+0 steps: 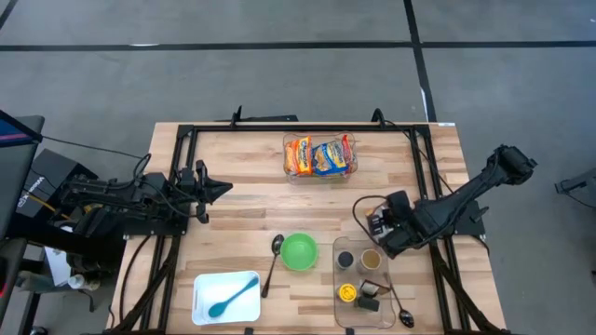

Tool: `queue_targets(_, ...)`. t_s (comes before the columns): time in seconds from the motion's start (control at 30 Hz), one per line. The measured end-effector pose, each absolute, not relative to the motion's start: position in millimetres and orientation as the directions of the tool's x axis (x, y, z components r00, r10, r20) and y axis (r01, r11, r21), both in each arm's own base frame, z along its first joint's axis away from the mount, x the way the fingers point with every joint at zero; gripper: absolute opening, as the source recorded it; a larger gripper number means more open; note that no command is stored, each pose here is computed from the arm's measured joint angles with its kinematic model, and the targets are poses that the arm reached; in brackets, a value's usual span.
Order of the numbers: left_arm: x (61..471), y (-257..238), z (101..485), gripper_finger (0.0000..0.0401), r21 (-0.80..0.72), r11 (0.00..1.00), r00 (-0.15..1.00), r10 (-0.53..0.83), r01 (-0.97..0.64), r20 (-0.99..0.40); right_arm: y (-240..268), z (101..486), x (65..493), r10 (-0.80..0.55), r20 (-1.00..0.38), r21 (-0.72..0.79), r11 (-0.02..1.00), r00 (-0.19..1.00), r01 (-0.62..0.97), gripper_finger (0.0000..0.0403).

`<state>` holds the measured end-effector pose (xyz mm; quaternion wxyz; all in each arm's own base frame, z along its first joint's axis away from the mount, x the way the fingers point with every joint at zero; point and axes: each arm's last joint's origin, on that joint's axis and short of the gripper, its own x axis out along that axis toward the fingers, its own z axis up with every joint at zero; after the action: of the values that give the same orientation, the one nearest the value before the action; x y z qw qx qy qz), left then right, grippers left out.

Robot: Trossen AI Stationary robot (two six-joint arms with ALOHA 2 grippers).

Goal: Pick & Place Food Item
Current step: Put the red noodle pack into the top transparent bin

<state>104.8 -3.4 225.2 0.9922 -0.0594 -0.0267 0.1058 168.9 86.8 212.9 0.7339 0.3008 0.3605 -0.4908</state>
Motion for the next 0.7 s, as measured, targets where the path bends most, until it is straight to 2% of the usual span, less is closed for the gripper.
queue_targets(0.7, 104.9, -3.4, 225.1, 0.0008, -0.123, 0.97, 0.976, 0.214, -0.207, 0.04, 77.5, 219.3, 171.5, -0.706, -0.607, 0.109, 0.38, 0.364, 0.919, 0.0)
